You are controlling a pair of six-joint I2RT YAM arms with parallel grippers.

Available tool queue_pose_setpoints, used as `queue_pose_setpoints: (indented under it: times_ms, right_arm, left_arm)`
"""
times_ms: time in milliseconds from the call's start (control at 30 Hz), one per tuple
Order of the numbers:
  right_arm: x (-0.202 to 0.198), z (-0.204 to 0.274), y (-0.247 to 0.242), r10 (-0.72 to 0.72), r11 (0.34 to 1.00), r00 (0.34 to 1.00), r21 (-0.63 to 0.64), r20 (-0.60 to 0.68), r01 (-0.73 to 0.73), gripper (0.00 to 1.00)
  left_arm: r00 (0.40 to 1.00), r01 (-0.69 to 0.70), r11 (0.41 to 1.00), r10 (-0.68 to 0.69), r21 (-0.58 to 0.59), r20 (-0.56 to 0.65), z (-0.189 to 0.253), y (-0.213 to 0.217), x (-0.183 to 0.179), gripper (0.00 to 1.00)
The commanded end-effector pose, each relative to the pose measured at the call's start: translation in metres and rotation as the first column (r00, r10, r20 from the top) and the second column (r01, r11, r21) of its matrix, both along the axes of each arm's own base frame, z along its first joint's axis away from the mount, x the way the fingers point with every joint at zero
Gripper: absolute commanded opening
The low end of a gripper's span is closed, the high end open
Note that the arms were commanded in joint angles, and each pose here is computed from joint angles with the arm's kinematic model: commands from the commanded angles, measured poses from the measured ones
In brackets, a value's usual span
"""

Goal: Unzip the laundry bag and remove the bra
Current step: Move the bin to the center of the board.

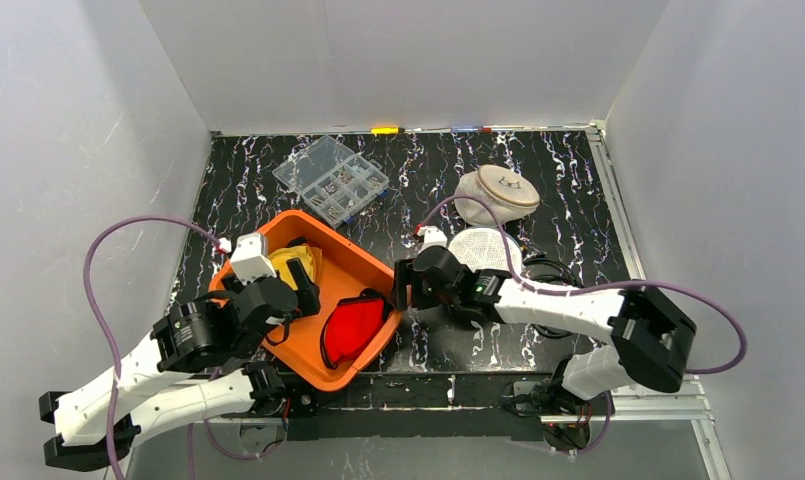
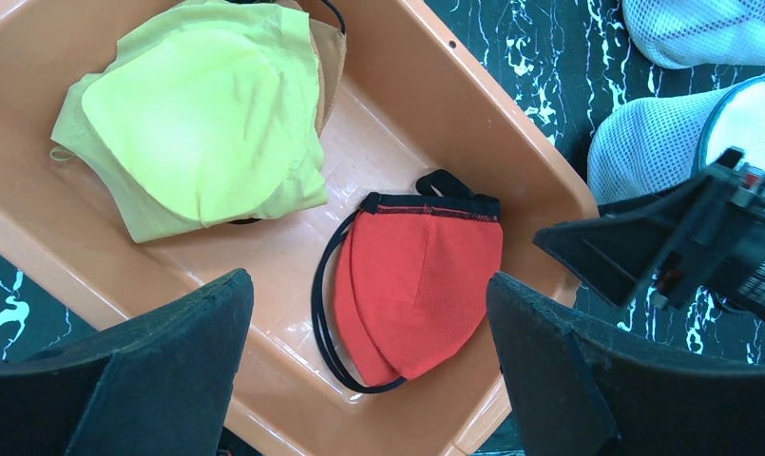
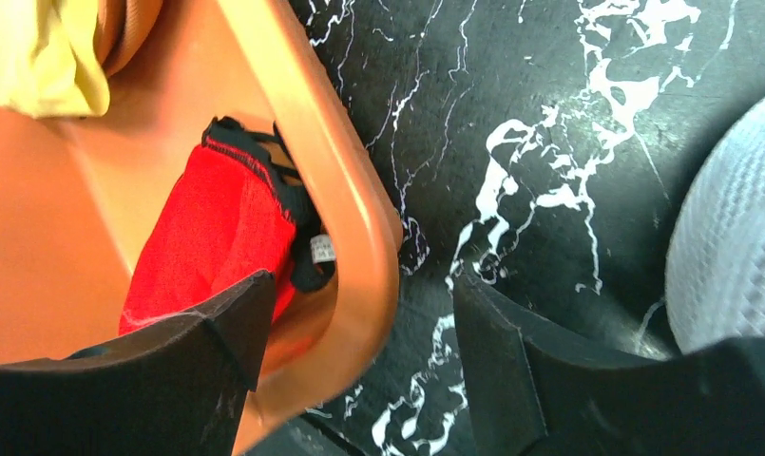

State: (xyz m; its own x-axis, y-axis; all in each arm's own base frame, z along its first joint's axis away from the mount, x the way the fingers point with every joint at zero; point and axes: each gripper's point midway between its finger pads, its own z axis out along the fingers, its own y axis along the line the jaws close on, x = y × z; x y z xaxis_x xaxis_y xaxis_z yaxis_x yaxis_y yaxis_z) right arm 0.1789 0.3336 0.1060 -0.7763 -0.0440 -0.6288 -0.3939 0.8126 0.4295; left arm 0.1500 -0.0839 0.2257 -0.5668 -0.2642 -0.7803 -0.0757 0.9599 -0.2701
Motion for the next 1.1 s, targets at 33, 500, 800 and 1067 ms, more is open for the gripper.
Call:
queue_pose_setpoints:
  times_ms: [33,500,800,1067]
  right_arm:
    - [0.024,0.019,0.031,-0.034,0.990,0.999,0.137,0.022,0.031,0.69]
    - [0.039,0.024,0.079,-0.071,0.938,0.992,0.331,-0.101,0.101,0.09]
    - [0.075,0.026,0.113,-0.171,0.896,0.977,0.393,-0.125,0.207,0.01]
    - [0.100,0.005,0.140,-0.247,0.863,0.952,0.405,-0.182,0.302,0.01]
  left_arm:
    - [0.999,-0.035,0.999,0.034,0.034,0.038,0.002,0.022,-0.001,0.91]
    - [0.994,-0.023,1.000,0.022,0.007,0.103,0.040,0.023,0.003,0.90]
    - [0.991,-0.031,1.000,0.030,0.005,0.130,0.049,0.027,0.005,0.90]
    - [0.989,-0.051,0.999,0.051,-0.003,0.141,0.047,0.034,0.004,0.90]
